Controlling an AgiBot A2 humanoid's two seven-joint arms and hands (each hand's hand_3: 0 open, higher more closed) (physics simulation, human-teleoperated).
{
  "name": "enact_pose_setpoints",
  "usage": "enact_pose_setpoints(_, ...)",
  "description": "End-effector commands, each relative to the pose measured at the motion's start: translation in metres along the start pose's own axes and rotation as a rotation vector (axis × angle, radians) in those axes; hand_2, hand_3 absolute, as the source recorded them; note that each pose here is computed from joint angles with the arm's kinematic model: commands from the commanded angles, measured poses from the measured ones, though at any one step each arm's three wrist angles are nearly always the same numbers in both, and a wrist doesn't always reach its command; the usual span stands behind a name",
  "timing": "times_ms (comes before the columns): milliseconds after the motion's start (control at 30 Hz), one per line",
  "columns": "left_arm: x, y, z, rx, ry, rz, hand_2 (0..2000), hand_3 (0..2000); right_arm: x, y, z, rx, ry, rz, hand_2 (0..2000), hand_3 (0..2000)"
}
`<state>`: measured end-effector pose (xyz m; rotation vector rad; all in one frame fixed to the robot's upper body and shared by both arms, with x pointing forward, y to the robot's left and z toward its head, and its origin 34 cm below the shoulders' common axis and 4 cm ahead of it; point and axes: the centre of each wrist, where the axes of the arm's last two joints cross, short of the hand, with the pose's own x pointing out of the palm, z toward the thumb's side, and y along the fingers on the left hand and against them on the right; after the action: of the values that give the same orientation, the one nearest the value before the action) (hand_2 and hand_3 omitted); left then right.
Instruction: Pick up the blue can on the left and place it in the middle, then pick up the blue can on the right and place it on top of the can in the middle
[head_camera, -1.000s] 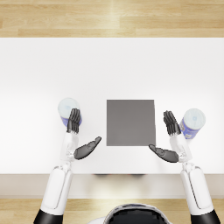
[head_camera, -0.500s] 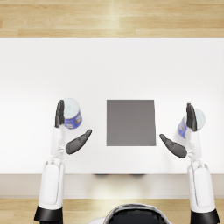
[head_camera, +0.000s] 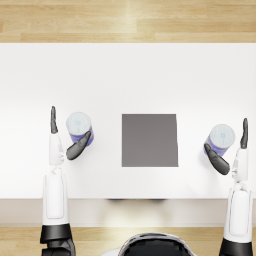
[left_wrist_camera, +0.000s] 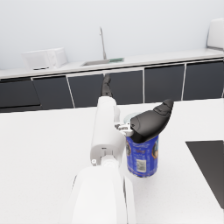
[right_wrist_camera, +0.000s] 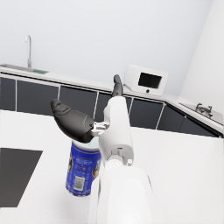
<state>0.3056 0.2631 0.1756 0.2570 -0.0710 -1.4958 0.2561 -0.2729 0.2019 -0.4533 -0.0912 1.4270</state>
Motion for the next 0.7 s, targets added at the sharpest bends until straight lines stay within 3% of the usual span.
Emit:
enact_pose_setpoints(33,0.001,0.008,-0.017,-0.071,-0.006,0.004,0,0,-0.001,-0.003,-0.024,0.091,-0.002,-0.008,0,0)
enact_pose_setpoints(700,0.021,0.019,-0.082,-0.345,-0.043,-0.008,0,0,0.015,-0.003,-0.112,0.431,-0.042,-0.003,0,0)
